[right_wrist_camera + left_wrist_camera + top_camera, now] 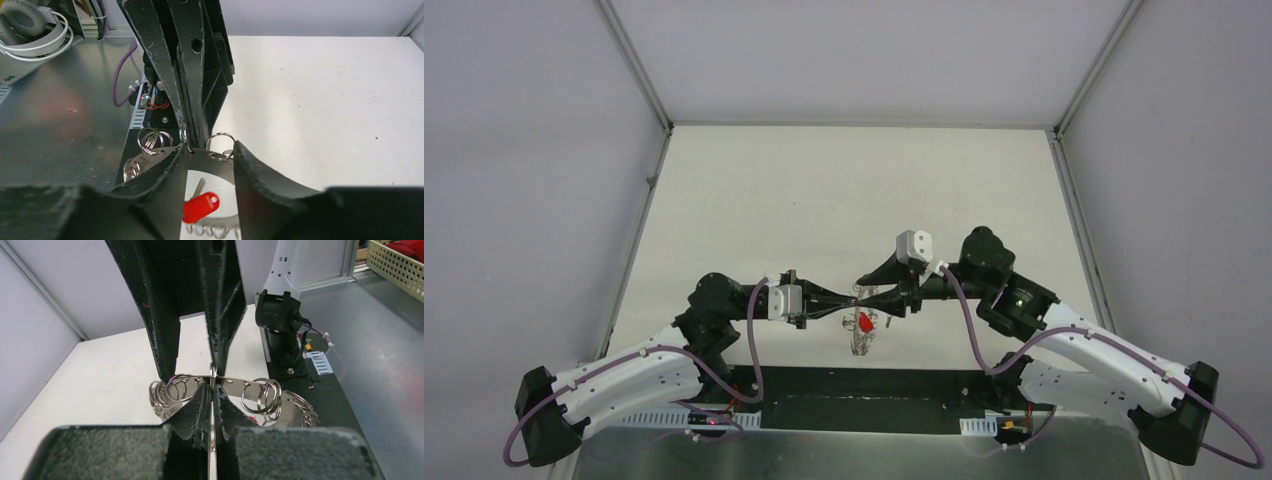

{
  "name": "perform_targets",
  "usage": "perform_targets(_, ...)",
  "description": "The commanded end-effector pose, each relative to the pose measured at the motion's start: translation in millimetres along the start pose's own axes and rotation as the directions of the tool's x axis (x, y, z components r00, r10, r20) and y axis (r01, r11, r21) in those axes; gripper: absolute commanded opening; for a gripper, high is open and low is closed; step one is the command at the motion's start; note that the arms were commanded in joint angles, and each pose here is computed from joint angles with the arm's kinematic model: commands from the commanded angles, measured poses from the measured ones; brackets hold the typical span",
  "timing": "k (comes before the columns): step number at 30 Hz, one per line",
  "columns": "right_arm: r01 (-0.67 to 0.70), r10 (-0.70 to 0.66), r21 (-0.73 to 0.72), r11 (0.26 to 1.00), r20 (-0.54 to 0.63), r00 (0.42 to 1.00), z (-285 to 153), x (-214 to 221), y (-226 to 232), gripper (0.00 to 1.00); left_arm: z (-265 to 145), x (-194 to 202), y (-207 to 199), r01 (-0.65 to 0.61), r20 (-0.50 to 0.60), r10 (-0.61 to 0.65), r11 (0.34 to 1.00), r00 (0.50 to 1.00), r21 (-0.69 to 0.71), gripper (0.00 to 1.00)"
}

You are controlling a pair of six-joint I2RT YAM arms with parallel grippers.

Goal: Put the keys on the keyring

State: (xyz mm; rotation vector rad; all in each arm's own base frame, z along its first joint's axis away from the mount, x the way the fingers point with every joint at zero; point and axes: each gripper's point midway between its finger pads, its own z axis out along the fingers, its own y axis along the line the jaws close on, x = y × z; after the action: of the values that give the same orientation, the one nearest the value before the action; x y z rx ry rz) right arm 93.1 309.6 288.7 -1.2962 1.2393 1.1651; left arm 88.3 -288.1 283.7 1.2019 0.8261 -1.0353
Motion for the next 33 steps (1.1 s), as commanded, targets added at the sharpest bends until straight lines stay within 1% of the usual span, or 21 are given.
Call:
perform_targets(1, 0.036, -0.032, -0.068, 0.997, 0.071, 0.997, 6.7, -23.2, 7.0, 0.36, 2.9, -30.2, 1.5, -0.064, 0.109, 0.064, 0.998, 0.992, -0.001, 0.0)
perform_targets(2, 0.036, -0.031, -0.071, 0.997, 0.07, 0.997, 7.3, -22.9, 7.2, 0.31, 2.9, -29.5, 1.4, -0.062, 0.107, 0.061, 0.998, 0.992, 0.0, 0.0)
perform_targets(4, 0.034, -0.029, -0.076, 0.997, 0.068, 0.997, 8.4, -22.4, 7.3, 0.24, 2.8, -29.8, 1.5, -0.059, 0.108, 0.059, 0.998, 0.992, -0.002, 0.0)
perform_targets(5, 0.035, -0.029, -0.08, 0.996, 0.068, 0.997, 8.7, -22.2, 7.8, 0.2, 2.9, -29.4, 1.5, -0.057, 0.107, 0.057, 0.998, 0.993, -0.001, 0.0)
perform_targets(6, 0.033, -0.028, -0.082, 0.996, 0.066, 0.997, 8.9, -21.6, 7.9, 0.17, 2.9, -29.5, 1.2, -0.053, 0.107, 0.053, 0.999, 0.993, -0.001, 0.0)
perform_targets(9, 0.031, -0.025, -0.097, 0.995, 0.064, 0.998, 9.5, -20.9, 10.1, 0.16, 2.8, -29.3, 1.8, -0.039, 0.106, 0.039, 0.999, 0.994, -0.006, 0.0)
perform_targets(11, 0.028, -0.021, -0.109, 0.994, 0.062, 0.998, 10.0, -19.6, 11.7, 0.18, 2.9, -29.0, 2.9, -0.027, 0.104, 0.028, 1.0, 0.994, -0.012, 0.0)
perform_targets(13, 0.024, -0.017, -0.112, 0.993, 0.06, 0.998, 10.1, -19.2, 12.1, 0.28, 3.0, -28.7, 3.6, -0.013, 0.102, 0.015, 1.0, 0.995, -0.019, 0.0)
perform_targets(16, 0.021, -0.014, -0.125, 0.992, 0.055, 0.998, 11.4, -17.0, 13.5, 0.39, 3.0, -28.7, 5.1, -0.001, 0.1, 0.003, 1.0, 0.995, -0.027, 0.0)
perform_targets(21, 0.013, -0.006, -0.15, 0.989, 0.044, 0.999, 14.5, -14.2, 15.2, 0.38, 2.8, -28.9, 6.8, 0.012, 0.097, -0.008, 0.999, 0.995, -0.038, 0.0)
perform_targets(22, 0.011, -0.004, -0.153, 0.988, 0.041, 0.999, 15.3, -13.3, 15.3, 0.35, 2.7, -28.4, 7.2, 0.015, 0.095, -0.011, 0.999, 0.995, -0.04, 0.0)
perform_targets(26, 0.009, -0.003, -0.144, 0.99, 0.042, 0.999, 15.5, -14.2, 13.6, 0.03, 1.3, -27.3, 6.2, 0.017, 0.084, -0.014, 0.999, 0.996, -0.039, 0.0)
perform_targets(27, 0.009, -0.003, -0.137, 0.991, 0.044, 0.999, 14.8, -14.6, 12.9, 0.0, 0.8, -26.7, 5.7, 0.017, 0.079, -0.014, 0.999, 0.997, -0.038, 0.0)
perform_targets(32, 0.014, -0.009, -0.117, 0.993, 0.041, 0.999, 9.9, -14.4, 13.1, 0.0, -5.2, -21.6, 5.6, 0.014, 0.04, -0.012, 0.998, 0.999, -0.054, 0.0)
perform_targets(33, 0.014, -0.01, -0.117, 0.993, 0.036, 0.999, 8.8, -13.9, 13.6, 0.0, -6.7, -21.1, 6.1, 0.013, 0.03, -0.011, 0.998, 0.999, -0.06, 0.03)
